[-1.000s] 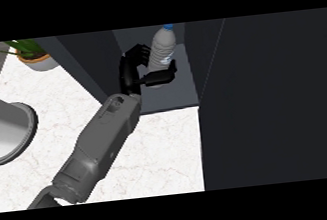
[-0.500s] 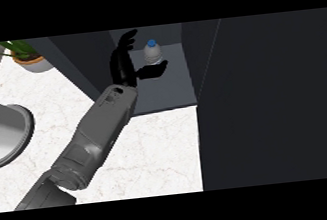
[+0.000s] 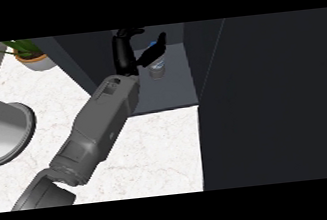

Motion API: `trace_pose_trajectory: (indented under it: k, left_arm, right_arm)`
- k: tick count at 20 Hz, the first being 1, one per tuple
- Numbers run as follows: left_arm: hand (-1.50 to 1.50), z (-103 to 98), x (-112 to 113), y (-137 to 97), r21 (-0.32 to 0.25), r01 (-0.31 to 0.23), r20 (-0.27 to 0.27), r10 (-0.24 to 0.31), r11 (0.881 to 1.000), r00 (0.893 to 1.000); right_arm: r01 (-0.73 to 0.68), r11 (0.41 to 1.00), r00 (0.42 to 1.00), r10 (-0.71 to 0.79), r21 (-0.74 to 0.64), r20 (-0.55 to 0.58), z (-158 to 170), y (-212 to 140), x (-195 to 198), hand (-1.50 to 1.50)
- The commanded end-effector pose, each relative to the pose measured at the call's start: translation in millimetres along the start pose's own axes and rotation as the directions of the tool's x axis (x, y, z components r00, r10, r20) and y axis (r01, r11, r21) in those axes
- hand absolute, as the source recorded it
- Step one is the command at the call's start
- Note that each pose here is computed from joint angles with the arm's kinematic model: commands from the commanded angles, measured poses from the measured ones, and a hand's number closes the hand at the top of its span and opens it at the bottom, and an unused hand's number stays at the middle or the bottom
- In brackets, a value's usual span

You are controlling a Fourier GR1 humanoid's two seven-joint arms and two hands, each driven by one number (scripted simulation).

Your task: Pick up the bottled water, place it into the cabinet and close the cabinet

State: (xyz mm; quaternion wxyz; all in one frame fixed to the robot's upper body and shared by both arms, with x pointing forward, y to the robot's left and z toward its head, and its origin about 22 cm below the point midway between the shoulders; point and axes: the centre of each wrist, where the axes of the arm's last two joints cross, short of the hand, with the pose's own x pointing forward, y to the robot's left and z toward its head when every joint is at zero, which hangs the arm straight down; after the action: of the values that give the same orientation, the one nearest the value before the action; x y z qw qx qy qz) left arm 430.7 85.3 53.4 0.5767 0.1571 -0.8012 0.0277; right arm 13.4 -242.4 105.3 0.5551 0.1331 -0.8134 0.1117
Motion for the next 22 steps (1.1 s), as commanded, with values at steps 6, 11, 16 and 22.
trace_pose_trajectory:
  k: [6, 11, 16, 22]
  left_arm:
    - [1.5, 1.4, 7.5, -5.0, -0.136, -0.262, 0.025, 0.268, 0.955, 0.963]
    - [1.5, 19.5, -0.2, -5.9, -0.168, -0.307, -0.001, 0.311, 0.937, 0.95]
    - [1.5, 48.0, 2.9, -13.0, -0.33, -0.482, -0.115, 0.472, 0.812, 0.874]
    - [-1.5, 112.9, 2.4, -14.5, -0.389, -0.604, -0.237, 0.558, 0.696, 0.795]
  right_arm:
    - [0.034, 0.999, 0.999, -0.033, -0.017, 0.019, -10.9, 6.0, 26.0, -1.5]
    - [0.018, 1.0, 1.0, -0.018, 0.001, 0.007, -12.2, 17.1, 31.9, -1.5]
    - [0.021, 1.0, 0.999, -0.021, 0.005, 0.028, -18.1, 12.8, 27.0, -1.5]
    - [0.012, 0.999, 1.0, -0.012, -0.048, -0.003, -17.3, 21.1, 26.4, -1.5]
